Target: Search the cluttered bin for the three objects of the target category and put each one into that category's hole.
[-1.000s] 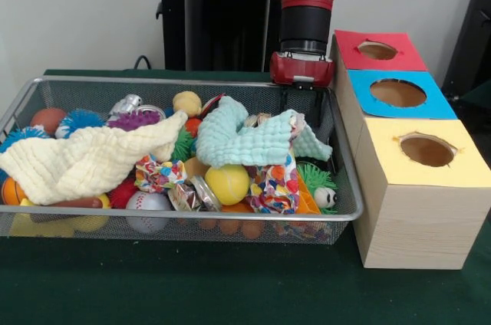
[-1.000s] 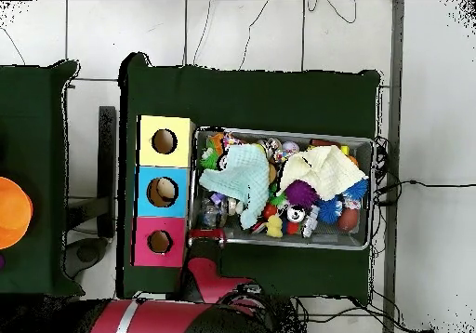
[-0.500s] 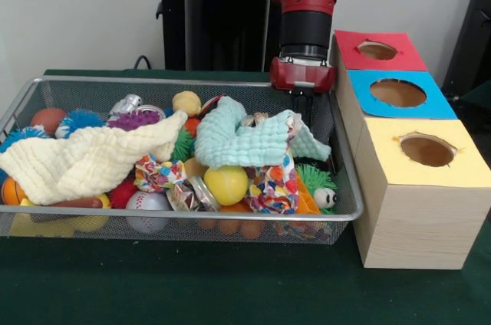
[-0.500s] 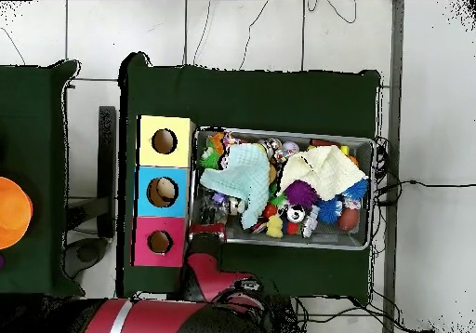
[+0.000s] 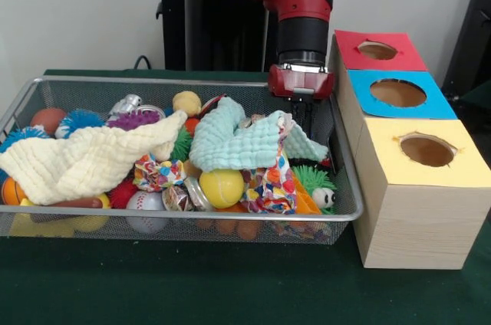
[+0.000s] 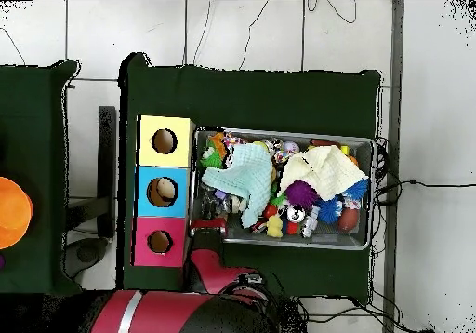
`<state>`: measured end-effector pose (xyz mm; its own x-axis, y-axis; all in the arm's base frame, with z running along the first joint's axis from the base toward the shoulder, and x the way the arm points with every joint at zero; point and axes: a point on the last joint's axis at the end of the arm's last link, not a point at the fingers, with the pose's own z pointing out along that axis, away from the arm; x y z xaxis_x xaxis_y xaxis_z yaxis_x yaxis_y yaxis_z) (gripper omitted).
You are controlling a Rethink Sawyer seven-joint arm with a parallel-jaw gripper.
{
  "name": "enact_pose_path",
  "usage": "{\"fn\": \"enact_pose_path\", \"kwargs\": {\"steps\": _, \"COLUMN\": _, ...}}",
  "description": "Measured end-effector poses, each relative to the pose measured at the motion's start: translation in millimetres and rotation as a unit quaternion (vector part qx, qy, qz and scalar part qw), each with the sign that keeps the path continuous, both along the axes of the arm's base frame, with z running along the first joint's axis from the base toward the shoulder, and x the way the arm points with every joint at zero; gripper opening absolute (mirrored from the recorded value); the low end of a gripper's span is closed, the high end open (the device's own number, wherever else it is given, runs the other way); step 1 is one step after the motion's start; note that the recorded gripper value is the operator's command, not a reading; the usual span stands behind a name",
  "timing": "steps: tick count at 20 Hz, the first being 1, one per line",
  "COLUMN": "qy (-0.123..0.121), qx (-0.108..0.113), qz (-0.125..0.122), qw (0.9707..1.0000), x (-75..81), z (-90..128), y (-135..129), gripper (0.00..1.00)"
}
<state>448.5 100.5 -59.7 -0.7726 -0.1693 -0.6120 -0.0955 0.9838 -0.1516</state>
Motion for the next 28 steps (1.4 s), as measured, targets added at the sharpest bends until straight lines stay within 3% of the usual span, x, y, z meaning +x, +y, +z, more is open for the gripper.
{"fn": "enact_pose_path", "kwargs": {"steps": 9, "qy": 0.0, "qx": 0.001, "qz": 0.002, "qw": 1.0, "x": 0.3, "z": 1, "y": 0, "gripper": 0.0}}
{"fn": "enact_pose_path", "kwargs": {"steps": 11, "qy": 0.01, "qx": 0.005, "qz": -0.001, "qw": 0.9999, "x": 1.7, "z": 5, "y": -2, "gripper": 0.0}}
{"fn": "enact_pose_path", "kwargs": {"steps": 15, "qy": 0.058, "qx": 0.016, "qz": -0.015, "qw": 0.9981, "x": 3.8, "z": 17, "y": -5, "gripper": 0.0}}
{"fn": "enact_pose_path", "kwargs": {"steps": 16, "qy": 0.1, "qx": 0.022, "qz": -0.028, "qw": 0.9944, "x": 5.3, "z": 28, "y": -10, "gripper": 0.0}}
{"fn": "enact_pose_path", "kwargs": {"steps": 20, "qy": 0.182, "qx": 0.027, "qz": -0.051, "qw": 0.9816, "x": 6.7, "z": 56, "y": -21, "gripper": 0.0}}
{"fn": "enact_pose_path", "kwargs": {"steps": 21, "qy": 0.188, "qx": 0.028, "qz": -0.053, "qw": 0.9805, "x": 6.9, "z": 60, "y": -21, "gripper": 0.0}}
{"fn": "enact_pose_path", "kwargs": {"steps": 22, "qy": 0.206, "qx": 0.028, "qz": -0.056, "qw": 0.9765, "x": 7.6, "z": 69, "y": -24, "gripper": 0.0}}
{"fn": "enact_pose_path", "kwargs": {"steps": 25, "qy": 0.235, "qx": 0.028, "qz": -0.06, "qw": 0.9698, "x": 12.1, "z": 94, "y": -26, "gripper": 0.0}}
{"fn": "enact_pose_path", "kwargs": {"steps": 28, "qy": 0.236, "qx": 0.026, "qz": -0.058, "qw": 0.9697, "x": 18.2, "z": 111, "y": -25, "gripper": 0.0}}
